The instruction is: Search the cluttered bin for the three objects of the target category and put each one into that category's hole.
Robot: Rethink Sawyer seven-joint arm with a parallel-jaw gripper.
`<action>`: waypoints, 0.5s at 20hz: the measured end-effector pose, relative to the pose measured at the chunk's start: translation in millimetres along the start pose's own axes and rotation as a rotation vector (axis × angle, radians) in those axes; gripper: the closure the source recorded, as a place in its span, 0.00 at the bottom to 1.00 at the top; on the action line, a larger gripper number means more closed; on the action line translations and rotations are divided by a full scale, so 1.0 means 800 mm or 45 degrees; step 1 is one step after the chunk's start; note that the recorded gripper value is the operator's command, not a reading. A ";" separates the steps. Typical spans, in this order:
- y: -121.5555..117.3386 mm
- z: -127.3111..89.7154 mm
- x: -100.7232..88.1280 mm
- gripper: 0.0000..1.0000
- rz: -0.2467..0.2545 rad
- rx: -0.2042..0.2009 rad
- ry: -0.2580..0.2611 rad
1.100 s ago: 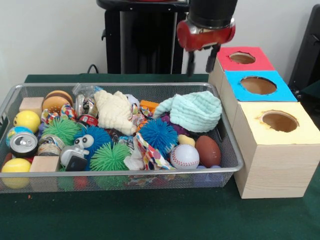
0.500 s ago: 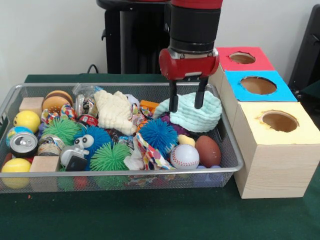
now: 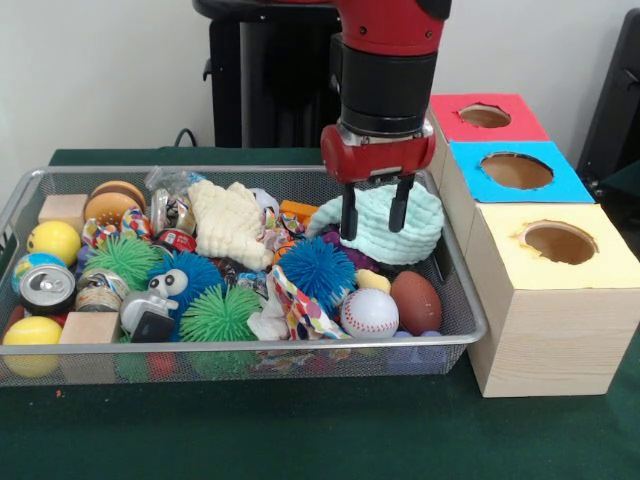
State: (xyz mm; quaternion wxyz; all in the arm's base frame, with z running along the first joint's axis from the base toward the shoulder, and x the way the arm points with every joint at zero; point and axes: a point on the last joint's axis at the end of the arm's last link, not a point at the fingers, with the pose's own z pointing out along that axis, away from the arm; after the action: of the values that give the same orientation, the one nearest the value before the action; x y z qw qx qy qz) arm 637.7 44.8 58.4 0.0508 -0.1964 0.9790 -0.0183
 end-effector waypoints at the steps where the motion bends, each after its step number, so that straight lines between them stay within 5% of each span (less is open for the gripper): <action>1: 0.001 0.002 0.001 0.00 0.003 -0.003 0.003; 10: 0.018 0.020 0.016 0.00 0.031 -0.054 0.049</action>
State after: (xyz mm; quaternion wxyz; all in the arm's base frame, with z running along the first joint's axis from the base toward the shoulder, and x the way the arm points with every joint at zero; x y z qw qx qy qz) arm 622.0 52.4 40.4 0.0282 -0.1850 0.9823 -0.0006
